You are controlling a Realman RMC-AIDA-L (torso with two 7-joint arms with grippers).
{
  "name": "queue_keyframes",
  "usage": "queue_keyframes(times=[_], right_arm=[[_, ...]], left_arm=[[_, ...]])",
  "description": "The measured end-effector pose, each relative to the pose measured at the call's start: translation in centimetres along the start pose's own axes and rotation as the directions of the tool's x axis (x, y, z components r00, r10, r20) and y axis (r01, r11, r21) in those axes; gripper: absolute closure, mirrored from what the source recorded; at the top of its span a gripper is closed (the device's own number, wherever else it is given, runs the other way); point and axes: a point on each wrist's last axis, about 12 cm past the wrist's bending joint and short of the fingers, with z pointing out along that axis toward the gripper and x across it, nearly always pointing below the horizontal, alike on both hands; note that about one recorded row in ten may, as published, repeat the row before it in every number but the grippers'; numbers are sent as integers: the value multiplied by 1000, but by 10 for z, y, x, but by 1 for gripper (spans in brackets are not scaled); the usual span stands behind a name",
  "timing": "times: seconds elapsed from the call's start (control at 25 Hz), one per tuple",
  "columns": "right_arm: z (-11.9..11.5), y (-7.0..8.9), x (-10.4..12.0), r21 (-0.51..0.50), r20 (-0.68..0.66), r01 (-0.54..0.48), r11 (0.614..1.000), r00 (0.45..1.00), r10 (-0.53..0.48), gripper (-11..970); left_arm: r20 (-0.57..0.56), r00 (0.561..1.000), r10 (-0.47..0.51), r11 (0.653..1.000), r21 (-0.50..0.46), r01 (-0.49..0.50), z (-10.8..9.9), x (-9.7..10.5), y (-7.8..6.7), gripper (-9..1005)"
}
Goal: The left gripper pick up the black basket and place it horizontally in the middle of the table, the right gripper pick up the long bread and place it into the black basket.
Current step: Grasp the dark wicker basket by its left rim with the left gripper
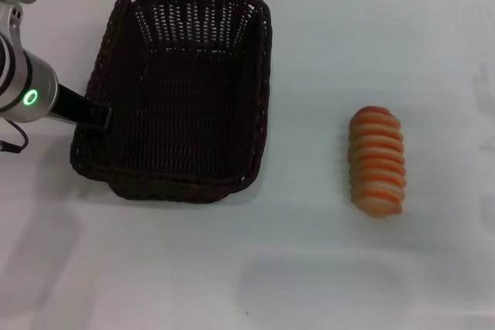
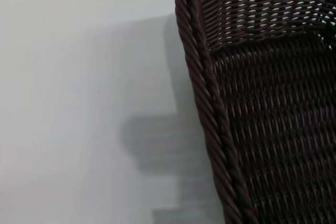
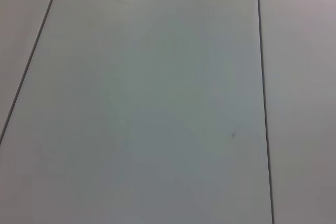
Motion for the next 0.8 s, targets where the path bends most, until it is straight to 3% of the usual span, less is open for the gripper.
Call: queue_keyframes(times=[0.24,0.8], right_arm=[[0,0,0,4,-2,-1,1000,1000,1,285],[-3,-2,0,23,-7,-3,1000,1000,3,286]], left_arm=[[51,998,39,999,-15,-38,-7,-2,4,765],[154,970,188,981,-75,-178,-26,-11,31,790]])
